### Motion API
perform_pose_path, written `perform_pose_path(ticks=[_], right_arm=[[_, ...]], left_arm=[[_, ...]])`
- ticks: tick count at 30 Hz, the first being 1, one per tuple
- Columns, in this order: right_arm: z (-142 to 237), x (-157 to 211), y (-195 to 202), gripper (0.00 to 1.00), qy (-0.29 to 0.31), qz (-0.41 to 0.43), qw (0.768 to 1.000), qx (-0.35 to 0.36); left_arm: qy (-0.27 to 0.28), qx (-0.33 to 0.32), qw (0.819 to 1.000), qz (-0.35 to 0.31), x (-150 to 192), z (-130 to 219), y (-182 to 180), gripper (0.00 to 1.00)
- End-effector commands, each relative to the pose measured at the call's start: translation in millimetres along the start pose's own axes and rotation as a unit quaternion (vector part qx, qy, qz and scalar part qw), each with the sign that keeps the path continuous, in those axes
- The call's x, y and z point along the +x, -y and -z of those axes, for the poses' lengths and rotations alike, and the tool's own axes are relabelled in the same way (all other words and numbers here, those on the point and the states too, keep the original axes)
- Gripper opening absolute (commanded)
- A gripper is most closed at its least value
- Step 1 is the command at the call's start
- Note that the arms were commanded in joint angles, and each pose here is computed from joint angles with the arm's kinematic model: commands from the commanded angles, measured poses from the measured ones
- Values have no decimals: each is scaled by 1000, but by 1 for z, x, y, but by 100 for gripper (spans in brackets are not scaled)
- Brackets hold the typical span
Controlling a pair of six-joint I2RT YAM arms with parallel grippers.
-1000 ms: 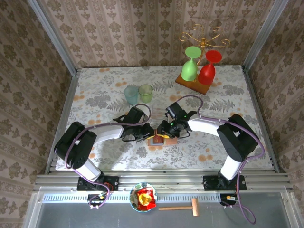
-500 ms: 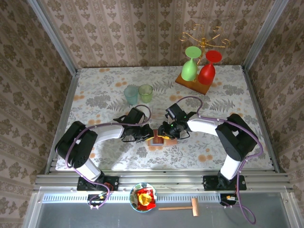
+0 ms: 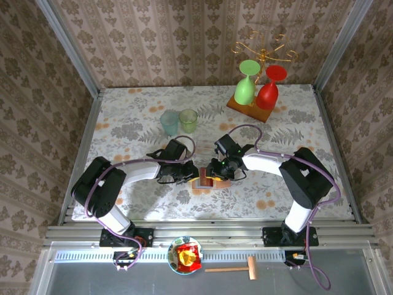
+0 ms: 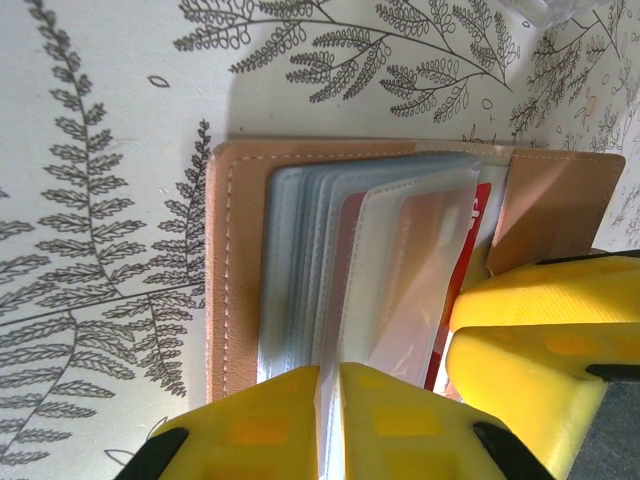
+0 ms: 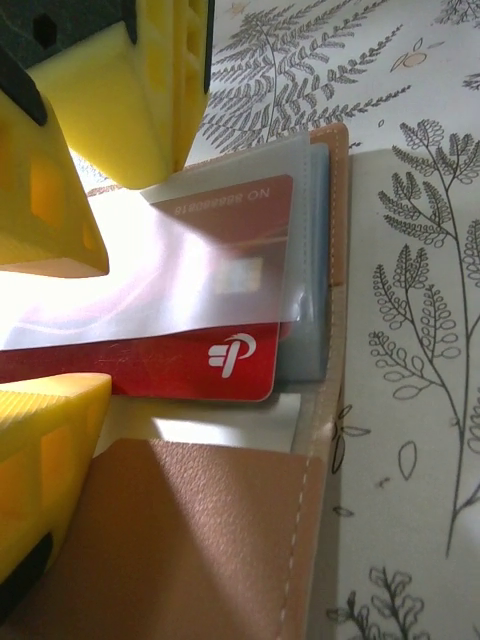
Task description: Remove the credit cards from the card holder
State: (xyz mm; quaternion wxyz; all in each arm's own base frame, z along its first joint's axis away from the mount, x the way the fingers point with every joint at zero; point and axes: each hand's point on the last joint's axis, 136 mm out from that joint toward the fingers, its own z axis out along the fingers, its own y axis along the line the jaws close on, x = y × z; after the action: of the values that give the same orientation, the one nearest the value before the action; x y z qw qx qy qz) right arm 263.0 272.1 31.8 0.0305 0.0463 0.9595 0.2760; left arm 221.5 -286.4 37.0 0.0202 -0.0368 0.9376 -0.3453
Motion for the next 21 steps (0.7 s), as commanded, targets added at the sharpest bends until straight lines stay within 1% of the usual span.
perform_pose_path(ticks=[1,8,14,17,21], right_arm=[[11,-4,4,32,13,4,1000,24],[19,-5,-2,32,22,8,1000,13],[22,-8,-7,32,28,9,1000,3],[22,-7,-11,32,26,7,1000,-6],[18,-5,-18,32,14,6,999,-31]], left_arm=[[-4,-12,1000,-4,1,0,-3,13],[9,4,1000,-21,-5,14,17,13],[8,22,999,-36,-5,18,36,13],[-2,19,999,-39,-1,12,37,13],[-12,4,999,-33,3,2,24,12]])
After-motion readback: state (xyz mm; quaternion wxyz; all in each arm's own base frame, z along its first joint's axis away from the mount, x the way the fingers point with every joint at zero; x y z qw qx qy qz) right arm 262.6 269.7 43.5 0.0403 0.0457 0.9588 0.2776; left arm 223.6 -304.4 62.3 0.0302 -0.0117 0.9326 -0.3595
